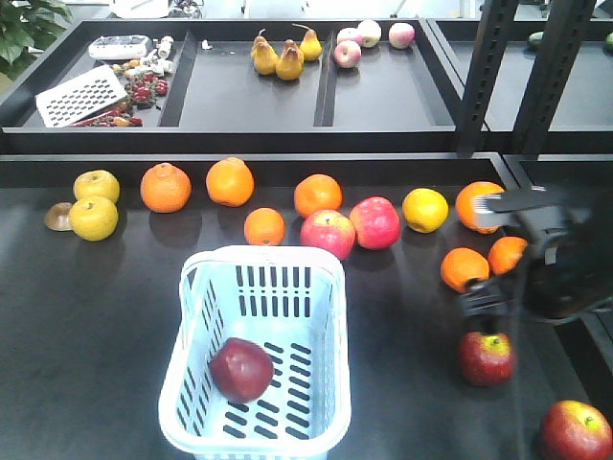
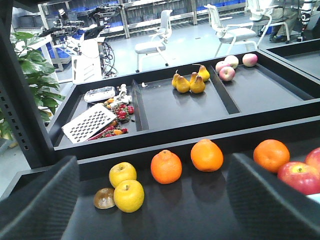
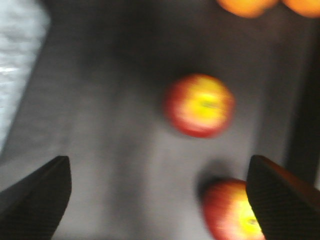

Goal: Pick three apples into basket with both arms
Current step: 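Move the right gripper back to the next red apple and grasp it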

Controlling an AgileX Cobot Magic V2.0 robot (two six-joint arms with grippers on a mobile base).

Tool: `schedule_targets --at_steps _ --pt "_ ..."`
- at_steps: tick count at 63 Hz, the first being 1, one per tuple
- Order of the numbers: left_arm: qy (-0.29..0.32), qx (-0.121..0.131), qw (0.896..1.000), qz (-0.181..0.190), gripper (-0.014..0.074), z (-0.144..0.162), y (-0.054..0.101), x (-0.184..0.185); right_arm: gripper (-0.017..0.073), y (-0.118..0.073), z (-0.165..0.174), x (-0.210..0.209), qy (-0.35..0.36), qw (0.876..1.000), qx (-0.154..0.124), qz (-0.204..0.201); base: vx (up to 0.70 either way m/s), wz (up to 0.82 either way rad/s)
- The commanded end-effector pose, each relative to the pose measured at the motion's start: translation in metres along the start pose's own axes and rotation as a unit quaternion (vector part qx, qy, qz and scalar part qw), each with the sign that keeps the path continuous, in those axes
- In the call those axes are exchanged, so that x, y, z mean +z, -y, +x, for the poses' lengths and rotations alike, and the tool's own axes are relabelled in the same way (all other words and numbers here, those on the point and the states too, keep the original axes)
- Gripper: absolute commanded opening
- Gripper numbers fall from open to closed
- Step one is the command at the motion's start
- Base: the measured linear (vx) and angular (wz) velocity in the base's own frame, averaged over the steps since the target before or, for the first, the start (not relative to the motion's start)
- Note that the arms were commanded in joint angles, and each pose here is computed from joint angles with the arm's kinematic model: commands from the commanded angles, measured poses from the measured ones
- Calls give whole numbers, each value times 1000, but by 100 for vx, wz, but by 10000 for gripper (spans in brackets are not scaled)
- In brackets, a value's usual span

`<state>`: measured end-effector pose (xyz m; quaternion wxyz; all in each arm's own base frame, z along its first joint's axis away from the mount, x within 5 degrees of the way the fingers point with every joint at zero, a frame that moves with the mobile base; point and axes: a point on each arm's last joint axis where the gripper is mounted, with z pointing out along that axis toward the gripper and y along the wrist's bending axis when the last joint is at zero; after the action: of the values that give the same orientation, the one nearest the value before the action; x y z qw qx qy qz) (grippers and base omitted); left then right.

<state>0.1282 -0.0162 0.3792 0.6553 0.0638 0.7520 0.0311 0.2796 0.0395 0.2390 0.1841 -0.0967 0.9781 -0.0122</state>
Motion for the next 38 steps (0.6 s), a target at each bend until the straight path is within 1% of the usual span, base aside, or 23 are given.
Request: schedule_targets --at_steps 1,4,7,14,20,38 --pt "35 0 999 9 572 -12 0 -3 658 26 -11 6 28 999 30 6 0 0" --pt "35 0 999 9 572 -12 0 -3 654 32 -12 16 26 999 42 3 0 0" --pt "35 0 999 9 572 -12 0 -3 652 36 -12 27 18 999 46 0 0 0" --pt "35 0 999 9 572 -12 0 -3 648 34 -14 51 1 999 35 -9 0 0" --pt "35 0 999 9 572 -12 0 -3 644 33 -17 66 4 999 38 -20 0 0" --pt "35 0 999 9 572 -12 0 -3 634 34 -21 97 17 999 39 -13 0 0"
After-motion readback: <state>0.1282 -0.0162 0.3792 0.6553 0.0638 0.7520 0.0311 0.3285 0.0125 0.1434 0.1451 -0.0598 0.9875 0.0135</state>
